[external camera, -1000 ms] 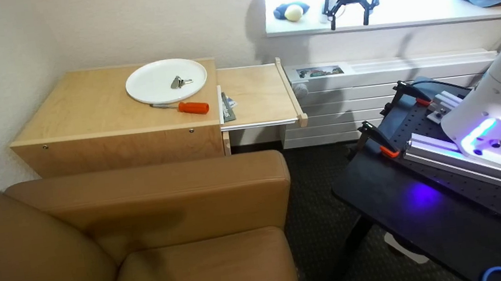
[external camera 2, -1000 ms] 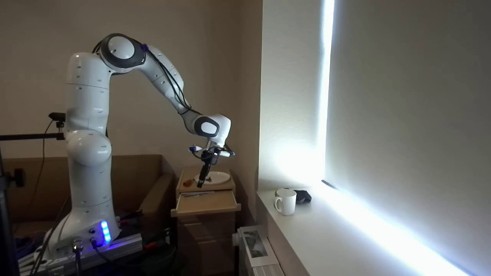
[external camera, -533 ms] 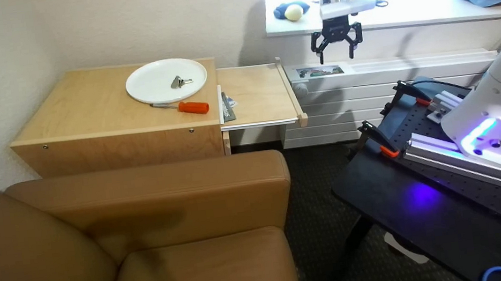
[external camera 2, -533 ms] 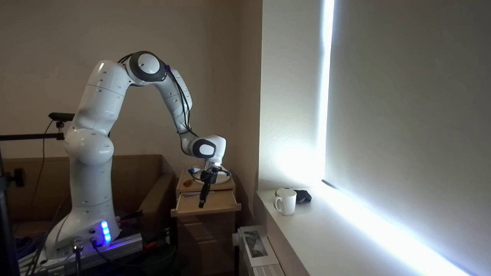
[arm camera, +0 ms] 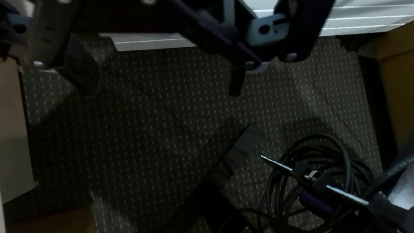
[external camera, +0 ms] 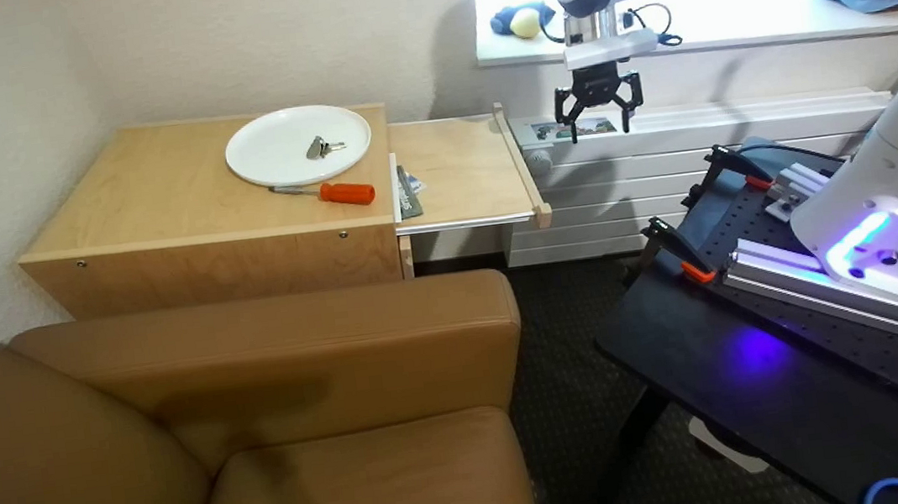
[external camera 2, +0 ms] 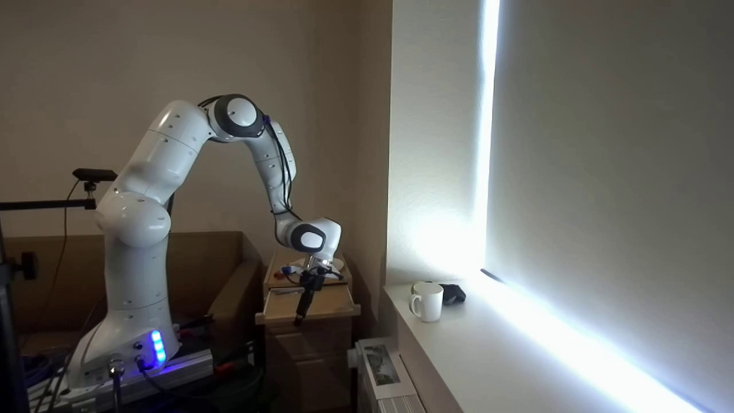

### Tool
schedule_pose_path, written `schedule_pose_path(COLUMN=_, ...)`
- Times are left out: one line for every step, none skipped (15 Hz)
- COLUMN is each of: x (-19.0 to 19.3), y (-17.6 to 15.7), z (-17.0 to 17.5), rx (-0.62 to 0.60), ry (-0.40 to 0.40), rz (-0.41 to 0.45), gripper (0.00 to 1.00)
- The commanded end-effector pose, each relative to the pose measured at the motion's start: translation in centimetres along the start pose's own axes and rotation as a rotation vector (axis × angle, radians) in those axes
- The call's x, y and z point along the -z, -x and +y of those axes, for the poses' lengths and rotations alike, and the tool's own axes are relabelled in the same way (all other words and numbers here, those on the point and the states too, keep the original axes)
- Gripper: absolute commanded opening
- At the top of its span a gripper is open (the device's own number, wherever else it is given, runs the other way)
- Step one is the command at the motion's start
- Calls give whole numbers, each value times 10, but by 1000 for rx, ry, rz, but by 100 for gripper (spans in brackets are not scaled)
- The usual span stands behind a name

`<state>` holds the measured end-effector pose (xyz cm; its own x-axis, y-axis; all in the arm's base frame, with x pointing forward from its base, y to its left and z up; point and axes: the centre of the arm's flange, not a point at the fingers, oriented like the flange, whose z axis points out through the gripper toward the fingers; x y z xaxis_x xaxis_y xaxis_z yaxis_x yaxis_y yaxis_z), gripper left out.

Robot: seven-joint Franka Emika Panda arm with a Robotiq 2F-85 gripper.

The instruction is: Close the open drawer

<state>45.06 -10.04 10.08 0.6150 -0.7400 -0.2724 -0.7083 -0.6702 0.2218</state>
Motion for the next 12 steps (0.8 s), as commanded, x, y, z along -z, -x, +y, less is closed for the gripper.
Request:
schedule_pose_path(x=1, y=0, z=0, rx=0, ry=-1, rz=0, gripper=100)
schedule_pose_path(x=-9, y=-4, z=-10, rx=-23, ry=22, rz=25, gripper=100)
schedule_pose_path(x=-20, y=-5, z=-19, rx=-42, ry=34, rz=45, gripper=100)
schedule_pose_path(x=-31, y=-3, z=-30, rx=-55, ry=39, rz=43, gripper=100)
schedule_pose_path(x=-42, y=1, z=-41, rx=-75, ry=34, rz=49, gripper=100)
schedule_pose_path(x=-51, y=6, z=-53, rx=-101, ry=33, rz=58, gripper=100)
schedule_pose_path(x=-59, y=10, z=-62, rx=-127, ry=40, rz=60, gripper=100)
schedule_pose_path(x=-67, y=14, z=-69, rx=-148, ry=45, rz=68, gripper=100)
schedule_pose_path(x=-71, y=14, z=-73, rx=-183, ry=58, rz=86, gripper=100)
schedule_pose_path(x=-76, y=13, z=-76, rx=-212, ry=73, rz=112, gripper=100)
schedule_pose_path(x=-81, y=11, z=-79, rx=-238, ry=83, rz=115, gripper=100)
schedule_pose_path(x=-87, y=9, z=-81, rx=-261, ry=102, rz=104, gripper=100)
